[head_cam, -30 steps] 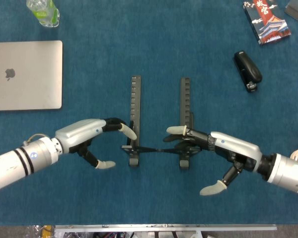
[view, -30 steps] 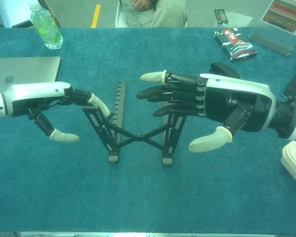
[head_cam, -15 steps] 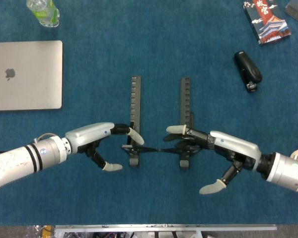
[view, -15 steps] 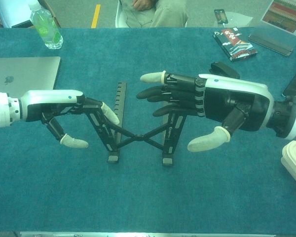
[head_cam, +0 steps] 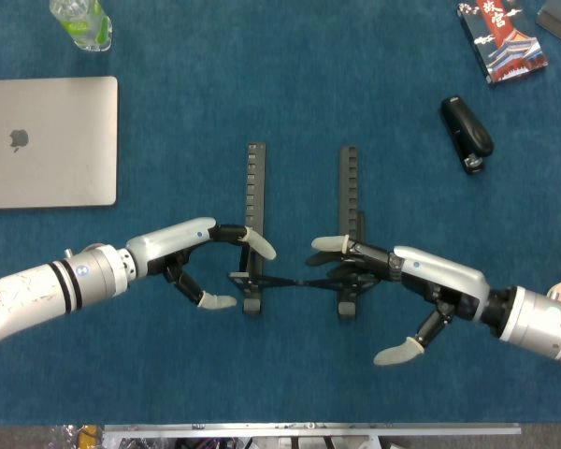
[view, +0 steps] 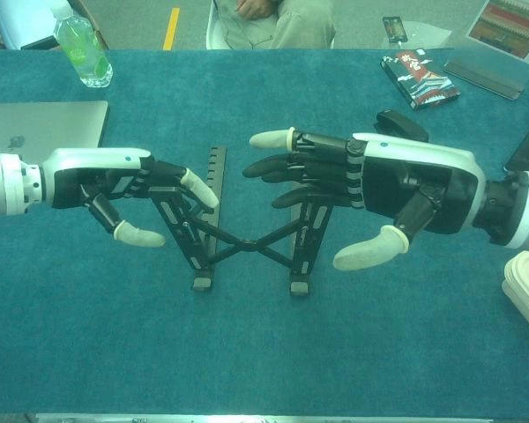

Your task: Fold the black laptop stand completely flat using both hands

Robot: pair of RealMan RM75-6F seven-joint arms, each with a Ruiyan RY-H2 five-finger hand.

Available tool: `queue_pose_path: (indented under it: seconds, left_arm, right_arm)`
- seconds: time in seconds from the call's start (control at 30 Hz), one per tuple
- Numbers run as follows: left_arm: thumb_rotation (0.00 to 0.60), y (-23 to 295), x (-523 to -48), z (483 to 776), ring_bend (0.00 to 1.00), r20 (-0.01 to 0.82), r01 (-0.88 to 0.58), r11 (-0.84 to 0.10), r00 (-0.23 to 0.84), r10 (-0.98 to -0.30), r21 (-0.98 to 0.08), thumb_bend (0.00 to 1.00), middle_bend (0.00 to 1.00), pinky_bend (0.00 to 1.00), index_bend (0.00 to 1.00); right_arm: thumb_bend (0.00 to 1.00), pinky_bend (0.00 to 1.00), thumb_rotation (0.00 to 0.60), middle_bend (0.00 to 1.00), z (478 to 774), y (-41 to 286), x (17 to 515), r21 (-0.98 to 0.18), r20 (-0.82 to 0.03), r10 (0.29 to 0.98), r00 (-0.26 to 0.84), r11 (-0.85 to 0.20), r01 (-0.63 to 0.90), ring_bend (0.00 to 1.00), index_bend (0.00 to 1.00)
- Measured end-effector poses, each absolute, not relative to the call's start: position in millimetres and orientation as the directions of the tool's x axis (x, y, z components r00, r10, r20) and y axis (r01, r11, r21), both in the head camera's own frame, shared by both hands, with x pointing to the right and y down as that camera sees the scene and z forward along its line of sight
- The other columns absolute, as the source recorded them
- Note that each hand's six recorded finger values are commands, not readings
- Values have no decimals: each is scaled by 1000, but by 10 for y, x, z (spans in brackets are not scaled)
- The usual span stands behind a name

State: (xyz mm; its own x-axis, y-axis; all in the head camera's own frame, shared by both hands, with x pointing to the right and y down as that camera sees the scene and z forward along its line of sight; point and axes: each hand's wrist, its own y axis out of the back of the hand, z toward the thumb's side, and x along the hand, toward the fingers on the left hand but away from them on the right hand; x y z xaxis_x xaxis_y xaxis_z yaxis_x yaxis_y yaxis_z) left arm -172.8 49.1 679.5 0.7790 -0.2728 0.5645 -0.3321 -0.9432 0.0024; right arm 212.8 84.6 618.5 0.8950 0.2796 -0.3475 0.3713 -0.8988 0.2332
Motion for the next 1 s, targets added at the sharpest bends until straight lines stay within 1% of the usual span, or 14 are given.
queue_pose_path:
  seconds: [0.27, 0.37, 0.43, 0.63, 0.83, 1.0]
  left_arm:
    - [600, 367, -1768, 6766, 90, 532, -393, -915, 797, -286, 96, 261, 185, 96, 201]
    - [600, 352, -1768, 6767, 90, 521, -411, -899, 806, -282, 150, 261, 184, 124, 194]
    - [600, 351, -1765, 6782, 90, 515, -420, -888, 812, -273, 190, 261, 184, 141, 194]
    - [600, 384, -1725, 6863, 90, 511, -417, -866, 826, -236, 275, 261, 184, 141, 189]
    - [600, 443, -1699, 6970, 90, 533, -412, -852, 823, -196, 323, 260, 186, 141, 180]
    - [600, 478, -1703, 7025, 90, 545, -414, -845, 818, -183, 338, 261, 186, 141, 179]
  right_arm:
    - [55, 104, 578, 122, 6182, 851, 2120, 227, -347, 279, 896, -901, 368, 1, 0]
    - [55, 104, 578, 122, 6182, 849, 2119, 224, -347, 281, 895, -902, 370, 1, 0]
    - [55, 104, 578, 122, 6183, 844, 2120, 222, -348, 282, 894, -902, 371, 1, 0]
    - [55, 104, 578, 122, 6184, 841, 2120, 218, -349, 285, 893, -902, 373, 1, 0]
    - [55, 104, 578, 122, 6176, 861, 2110, 223, -346, 279, 896, -903, 367, 1, 0]
    - [55, 104, 580, 122, 6159, 878, 2117, 222, -344, 275, 898, -905, 363, 1, 0]
